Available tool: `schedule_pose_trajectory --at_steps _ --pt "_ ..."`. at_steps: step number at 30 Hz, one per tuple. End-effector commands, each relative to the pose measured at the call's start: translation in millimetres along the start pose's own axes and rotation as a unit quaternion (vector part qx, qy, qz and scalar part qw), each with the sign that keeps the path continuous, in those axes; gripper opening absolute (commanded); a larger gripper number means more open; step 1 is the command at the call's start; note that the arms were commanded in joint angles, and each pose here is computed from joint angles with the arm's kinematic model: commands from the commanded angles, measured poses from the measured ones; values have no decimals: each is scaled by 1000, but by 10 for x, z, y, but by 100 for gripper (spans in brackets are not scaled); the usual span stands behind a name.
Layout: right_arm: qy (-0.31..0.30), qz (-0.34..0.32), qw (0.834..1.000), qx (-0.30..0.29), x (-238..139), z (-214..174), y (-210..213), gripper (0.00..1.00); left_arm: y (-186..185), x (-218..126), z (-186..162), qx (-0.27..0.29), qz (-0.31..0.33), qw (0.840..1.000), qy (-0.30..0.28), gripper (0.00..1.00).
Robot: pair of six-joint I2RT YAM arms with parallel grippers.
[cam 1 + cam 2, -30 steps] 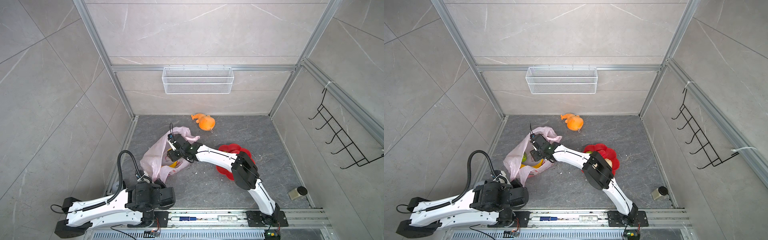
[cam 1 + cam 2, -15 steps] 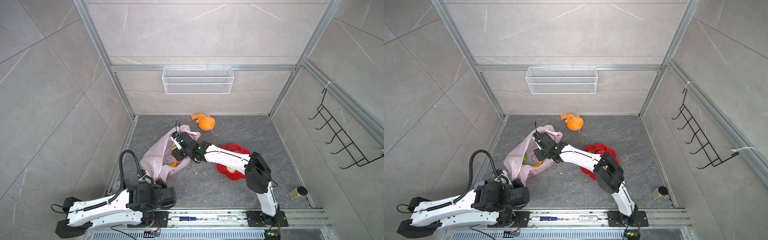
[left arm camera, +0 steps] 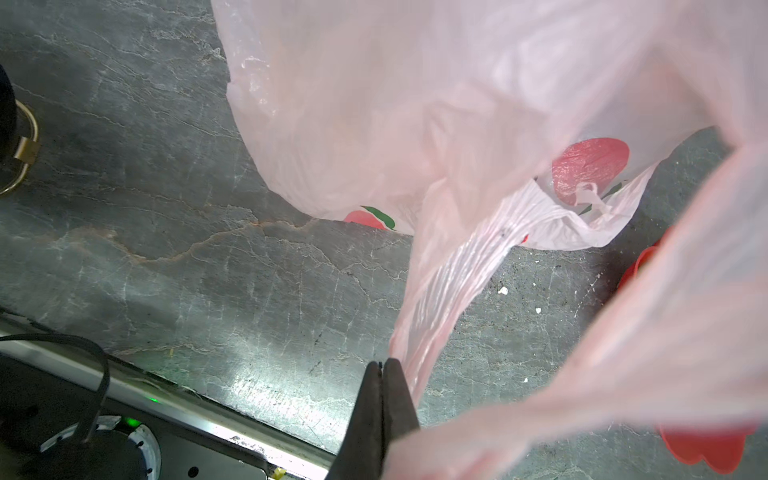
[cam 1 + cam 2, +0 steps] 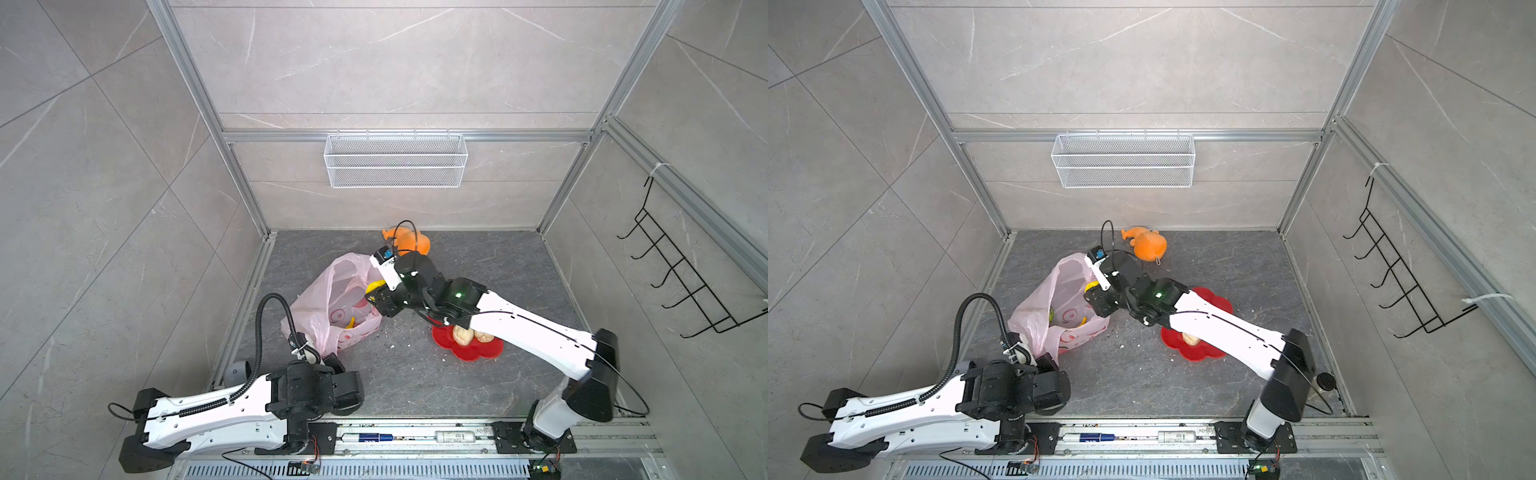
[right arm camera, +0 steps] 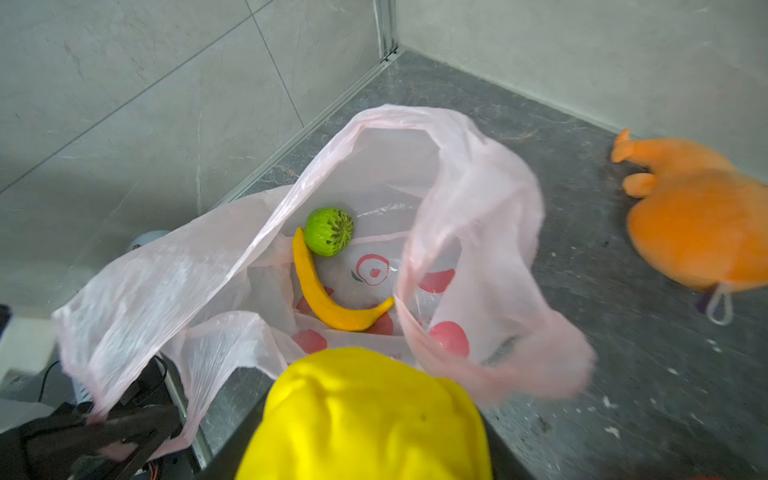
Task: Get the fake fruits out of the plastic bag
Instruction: 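Lower the yellow fruit onto the red plate with the right gripper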
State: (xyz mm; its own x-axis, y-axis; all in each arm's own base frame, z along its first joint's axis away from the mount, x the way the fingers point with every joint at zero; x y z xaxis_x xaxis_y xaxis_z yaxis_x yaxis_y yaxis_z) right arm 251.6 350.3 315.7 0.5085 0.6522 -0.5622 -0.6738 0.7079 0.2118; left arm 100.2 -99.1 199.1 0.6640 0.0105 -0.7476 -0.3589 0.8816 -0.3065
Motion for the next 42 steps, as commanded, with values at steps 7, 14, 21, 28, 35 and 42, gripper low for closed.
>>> schedule_pose_trajectory --at_steps 7,14,21,28,35,42 --pt "97 -185 967 145 -357 -895 -1377 33 -171 -108 129 34 -11 999 -29 0" --pt "160 -238 944 162 -96 -1302 -1747 32 -222 -130 131 43 -12 999 -27 0" --pt "196 -222 936 192 -101 -1657 -1699 33 -225 -125 123 49 -13 998 -26 0" --pt "208 -207 933 210 -61 -1876 -1651 36 -261 -121 89 49 -16 999 -17 0" --pt "222 -202 932 204 30 -1930 -1632 43 -268 -112 66 51 -7 999 -12 0" --pt "231 -205 931 196 72 -1962 -1642 53 -265 -111 65 50 -9 999 -12 0"
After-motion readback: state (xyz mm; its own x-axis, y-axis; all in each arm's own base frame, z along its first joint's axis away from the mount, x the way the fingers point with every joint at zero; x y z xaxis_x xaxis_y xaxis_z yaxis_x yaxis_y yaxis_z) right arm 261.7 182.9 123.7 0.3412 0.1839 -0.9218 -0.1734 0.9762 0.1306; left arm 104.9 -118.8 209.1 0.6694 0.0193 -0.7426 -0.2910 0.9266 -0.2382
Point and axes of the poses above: each gripper's point midway between its finger pads, its own x axis out along the fingers, its own y axis along the line the jaws close on, z = x × y, the point moved 5 cm from there along -x, back along the fingers, and after that the axes turned 3 degrees about x, right-handed, at the moved point
